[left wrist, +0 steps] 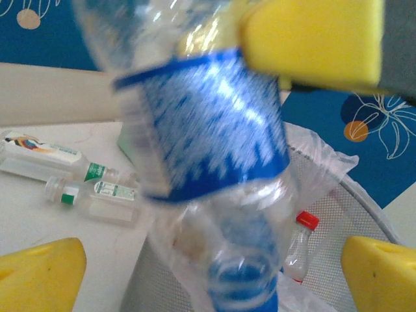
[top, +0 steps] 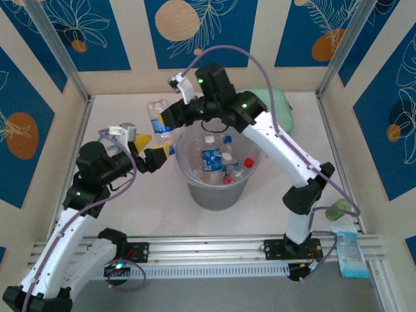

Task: Put the plastic bottles in the bin

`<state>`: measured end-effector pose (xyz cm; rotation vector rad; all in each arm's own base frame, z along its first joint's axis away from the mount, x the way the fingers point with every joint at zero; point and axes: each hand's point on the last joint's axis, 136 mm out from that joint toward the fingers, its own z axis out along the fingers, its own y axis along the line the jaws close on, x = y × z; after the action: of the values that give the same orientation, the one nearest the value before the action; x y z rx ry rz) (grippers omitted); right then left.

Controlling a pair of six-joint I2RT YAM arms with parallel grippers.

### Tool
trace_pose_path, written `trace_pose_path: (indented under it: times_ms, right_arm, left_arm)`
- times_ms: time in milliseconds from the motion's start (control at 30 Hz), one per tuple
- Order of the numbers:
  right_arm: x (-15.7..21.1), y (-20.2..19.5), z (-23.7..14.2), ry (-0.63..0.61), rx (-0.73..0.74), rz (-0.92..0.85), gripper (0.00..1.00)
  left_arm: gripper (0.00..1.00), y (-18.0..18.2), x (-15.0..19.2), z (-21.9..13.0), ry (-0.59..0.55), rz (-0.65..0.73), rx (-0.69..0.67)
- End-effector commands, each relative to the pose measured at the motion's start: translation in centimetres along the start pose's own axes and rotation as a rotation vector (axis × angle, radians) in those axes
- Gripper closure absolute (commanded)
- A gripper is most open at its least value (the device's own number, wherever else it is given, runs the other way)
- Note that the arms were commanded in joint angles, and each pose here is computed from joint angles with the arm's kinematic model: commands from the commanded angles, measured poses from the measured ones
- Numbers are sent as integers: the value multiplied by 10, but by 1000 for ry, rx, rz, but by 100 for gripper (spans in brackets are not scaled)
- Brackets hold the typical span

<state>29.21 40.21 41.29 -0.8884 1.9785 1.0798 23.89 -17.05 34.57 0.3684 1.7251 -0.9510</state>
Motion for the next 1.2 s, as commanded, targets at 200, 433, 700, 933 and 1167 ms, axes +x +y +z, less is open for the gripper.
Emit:
trace_pose_path:
  times_ms: [200,433,700,933,1167]
  right_arm:
    - [-20,-29,-131,-164,297,-74,74]
    - [34,-69,-156,-41,450,48,79]
    - [105,-93,-117,225,477,162,84]
    - [160,-110,-91,336,475,314,87]
    - [193,-103,-52,419,366,386,89]
  left_arm:
    - [0,1,-9,13,-7,-10,17]
    - [0,14,5,37,52,-23,-34]
    - [0,12,34,62,173,50,-90]
    - [0,14,39,67,173,44,-90]
    - [0,20,38,66,165,31,-124]
